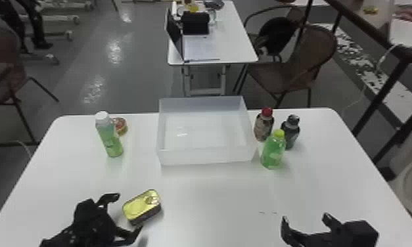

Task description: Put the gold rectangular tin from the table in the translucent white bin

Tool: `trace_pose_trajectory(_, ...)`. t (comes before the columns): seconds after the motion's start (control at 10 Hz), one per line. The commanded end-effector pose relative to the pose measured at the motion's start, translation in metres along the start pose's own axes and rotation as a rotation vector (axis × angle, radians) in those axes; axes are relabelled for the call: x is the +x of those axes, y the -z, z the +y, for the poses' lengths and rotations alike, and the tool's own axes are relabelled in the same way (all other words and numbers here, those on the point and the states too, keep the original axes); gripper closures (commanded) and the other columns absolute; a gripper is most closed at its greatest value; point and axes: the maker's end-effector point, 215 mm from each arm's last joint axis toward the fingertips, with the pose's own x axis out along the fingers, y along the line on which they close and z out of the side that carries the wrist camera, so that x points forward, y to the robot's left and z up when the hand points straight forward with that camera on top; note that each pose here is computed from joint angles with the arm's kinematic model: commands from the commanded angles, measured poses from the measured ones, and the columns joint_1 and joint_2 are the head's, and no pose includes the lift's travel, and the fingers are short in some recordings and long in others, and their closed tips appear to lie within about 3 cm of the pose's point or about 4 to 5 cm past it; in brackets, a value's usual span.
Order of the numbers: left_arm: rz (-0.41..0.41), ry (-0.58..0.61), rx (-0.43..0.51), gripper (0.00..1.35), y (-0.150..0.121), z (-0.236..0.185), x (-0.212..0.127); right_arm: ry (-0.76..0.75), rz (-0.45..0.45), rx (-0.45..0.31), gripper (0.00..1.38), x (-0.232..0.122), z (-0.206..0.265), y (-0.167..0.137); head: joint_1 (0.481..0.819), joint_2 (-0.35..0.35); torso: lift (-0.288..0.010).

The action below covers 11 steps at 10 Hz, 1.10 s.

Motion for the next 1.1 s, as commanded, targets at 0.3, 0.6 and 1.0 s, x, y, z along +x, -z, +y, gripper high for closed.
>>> trace_pose_trajectory(0.3,-0.009,0.056,-0.044,0.11,-0.005,-0.016,0.026,-0.002,0.002,0.014,0.10,0.001,0.002,0.002,0.695,-0.012,-0.027)
trace_pose_trajectory(0.6,-0.003,0.075,-0.050,0.27,-0.006,-0.018,0.038,-0.002,0.003,0.023,0.10,0.003,0.002,0.003,0.695,-0.037,-0.027)
trace_pose_trajectory(1.0,0.023,0.070,-0.059,0.82,0.007,-0.014,0.032,-0.003,0.005,0.030,0.10,0.003,0.003,0.005,0.695,-0.030,-0.027)
